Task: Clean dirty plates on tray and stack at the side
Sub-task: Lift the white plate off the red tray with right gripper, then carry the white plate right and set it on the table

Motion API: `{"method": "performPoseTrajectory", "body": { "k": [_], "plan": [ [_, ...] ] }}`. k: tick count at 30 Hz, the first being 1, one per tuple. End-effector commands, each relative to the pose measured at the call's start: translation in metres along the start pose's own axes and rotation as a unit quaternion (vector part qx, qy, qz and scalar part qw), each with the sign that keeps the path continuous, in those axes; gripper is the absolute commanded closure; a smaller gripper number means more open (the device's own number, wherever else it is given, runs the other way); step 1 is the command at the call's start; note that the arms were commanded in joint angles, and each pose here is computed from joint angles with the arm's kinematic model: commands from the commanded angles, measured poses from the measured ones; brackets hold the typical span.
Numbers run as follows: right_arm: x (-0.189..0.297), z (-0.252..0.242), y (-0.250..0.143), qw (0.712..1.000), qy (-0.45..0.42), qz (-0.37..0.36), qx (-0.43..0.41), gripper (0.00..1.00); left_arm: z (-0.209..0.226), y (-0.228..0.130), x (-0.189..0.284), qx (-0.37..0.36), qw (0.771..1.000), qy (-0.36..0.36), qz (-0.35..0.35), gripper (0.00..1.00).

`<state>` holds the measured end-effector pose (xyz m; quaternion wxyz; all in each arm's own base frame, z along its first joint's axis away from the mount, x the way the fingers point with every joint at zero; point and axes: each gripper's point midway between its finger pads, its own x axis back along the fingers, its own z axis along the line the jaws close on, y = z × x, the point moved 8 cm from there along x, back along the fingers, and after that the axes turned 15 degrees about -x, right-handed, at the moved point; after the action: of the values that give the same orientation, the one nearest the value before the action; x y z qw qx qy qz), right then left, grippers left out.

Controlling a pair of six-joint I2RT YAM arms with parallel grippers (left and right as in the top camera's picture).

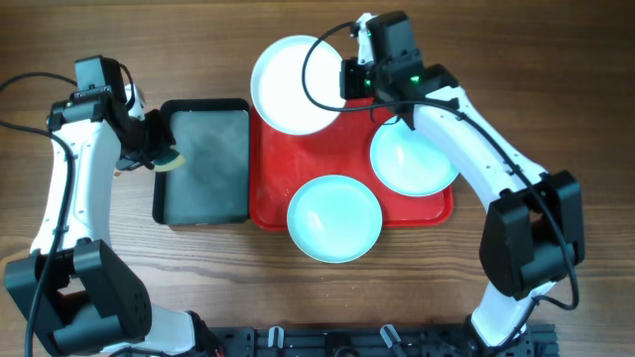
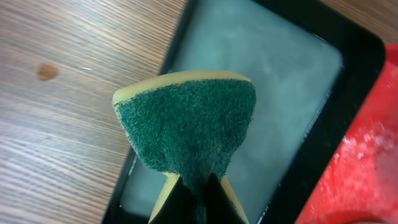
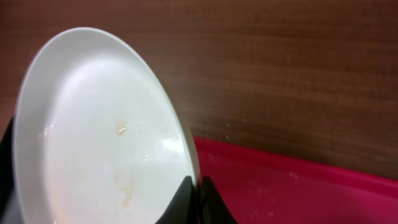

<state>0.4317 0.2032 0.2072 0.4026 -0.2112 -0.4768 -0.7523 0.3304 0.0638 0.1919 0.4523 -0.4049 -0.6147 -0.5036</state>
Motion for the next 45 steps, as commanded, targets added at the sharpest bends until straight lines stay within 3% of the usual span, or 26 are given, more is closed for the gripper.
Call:
{"method": "performPoseTrajectory", "body": {
  "k": [1, 7, 13, 21, 25, 36, 45],
  "plan": [
    [0.003, 0.032, -0.002, 0.999, -0.001, -0.041, 0.007, 0.96, -0.008, -0.011, -0.005, -0.035, 0.999, -0.038, 0.004, 0.96],
    [-0.006, 0.077, -0.028, 0.994, -0.015, -0.088, 0.060, 0.96, -0.013, -0.027, -0.023, -0.028, 0.997, -0.074, 0.025, 0.96],
    [-0.009, 0.120, -0.049, 0.975, -0.018, -0.145, 0.168, 0.96, -0.013, -0.037, -0.030, -0.013, 0.996, -0.076, 0.042, 0.95],
    [-0.036, 0.132, -0.072, 0.956, -0.031, -0.155, 0.247, 0.96, -0.013, -0.040, -0.034, -0.012, 0.996, -0.076, 0.044, 0.96],
    [-0.033, 0.140, -0.065, 0.942, -0.041, -0.197, 0.269, 0.96, -0.013, -0.039, -0.034, -0.013, 0.996, -0.075, 0.042, 0.96],
    [-0.009, 0.186, -0.062, 0.834, -0.072, -0.302, 0.456, 0.96, -0.013, -0.038, -0.035, -0.013, 0.996, -0.075, 0.038, 0.96],
    [0.004, 0.215, -0.082, 0.754, -0.080, -0.323, 0.567, 0.96, -0.013, -0.036, -0.035, -0.014, 0.997, -0.075, 0.033, 0.96]
  ]
}}
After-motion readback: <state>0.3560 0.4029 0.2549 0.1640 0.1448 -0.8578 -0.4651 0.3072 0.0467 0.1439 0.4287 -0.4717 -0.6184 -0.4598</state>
